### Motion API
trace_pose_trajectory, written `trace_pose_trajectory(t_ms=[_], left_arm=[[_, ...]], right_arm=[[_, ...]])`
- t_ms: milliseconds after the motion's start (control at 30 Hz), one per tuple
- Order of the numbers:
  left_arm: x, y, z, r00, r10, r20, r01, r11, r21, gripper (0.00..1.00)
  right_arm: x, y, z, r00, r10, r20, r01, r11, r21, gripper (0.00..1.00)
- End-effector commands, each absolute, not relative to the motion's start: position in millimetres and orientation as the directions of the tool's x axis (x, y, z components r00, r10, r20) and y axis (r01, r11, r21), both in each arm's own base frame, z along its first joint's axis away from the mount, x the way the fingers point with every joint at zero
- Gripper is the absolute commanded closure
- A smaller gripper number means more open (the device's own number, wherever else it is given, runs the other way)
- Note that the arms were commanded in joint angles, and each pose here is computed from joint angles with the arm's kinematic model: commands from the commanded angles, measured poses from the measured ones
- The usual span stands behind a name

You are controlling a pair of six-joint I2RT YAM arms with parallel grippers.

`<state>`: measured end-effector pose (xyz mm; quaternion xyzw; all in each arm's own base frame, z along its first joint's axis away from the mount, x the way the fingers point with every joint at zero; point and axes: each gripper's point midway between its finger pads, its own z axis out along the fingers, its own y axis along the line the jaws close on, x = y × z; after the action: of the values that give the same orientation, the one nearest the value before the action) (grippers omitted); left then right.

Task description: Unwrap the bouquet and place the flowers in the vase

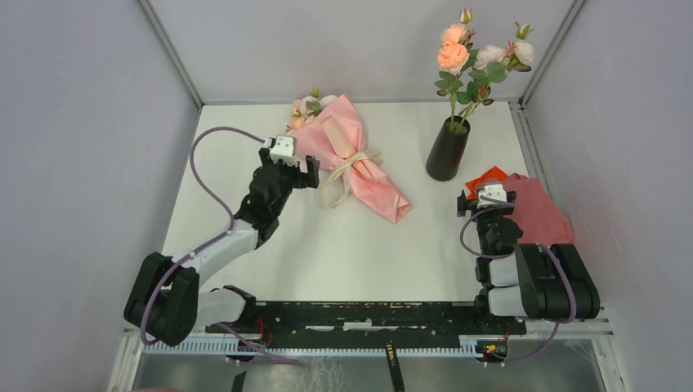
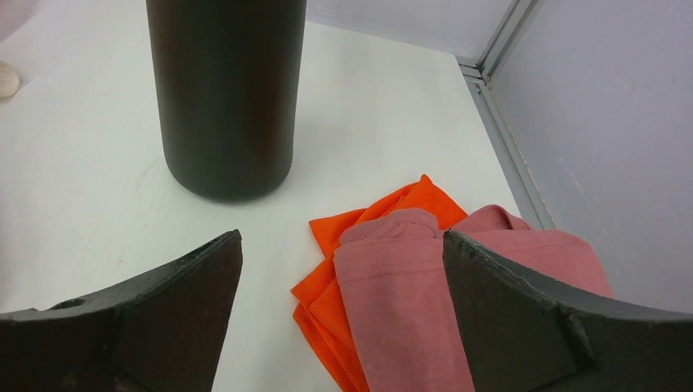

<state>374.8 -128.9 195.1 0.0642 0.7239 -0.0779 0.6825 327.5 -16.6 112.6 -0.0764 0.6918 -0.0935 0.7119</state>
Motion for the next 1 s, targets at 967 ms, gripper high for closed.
trace_pose_trajectory(t_ms=[967], left_arm=[[414,-148,116,-0.475,-0.305,-0.826,-0.065,0.948,-0.313,0.00]], right_arm=[[356,150,119,-0.428,-0.216,-0.878,-0.312,0.947,-0.081,0.02]])
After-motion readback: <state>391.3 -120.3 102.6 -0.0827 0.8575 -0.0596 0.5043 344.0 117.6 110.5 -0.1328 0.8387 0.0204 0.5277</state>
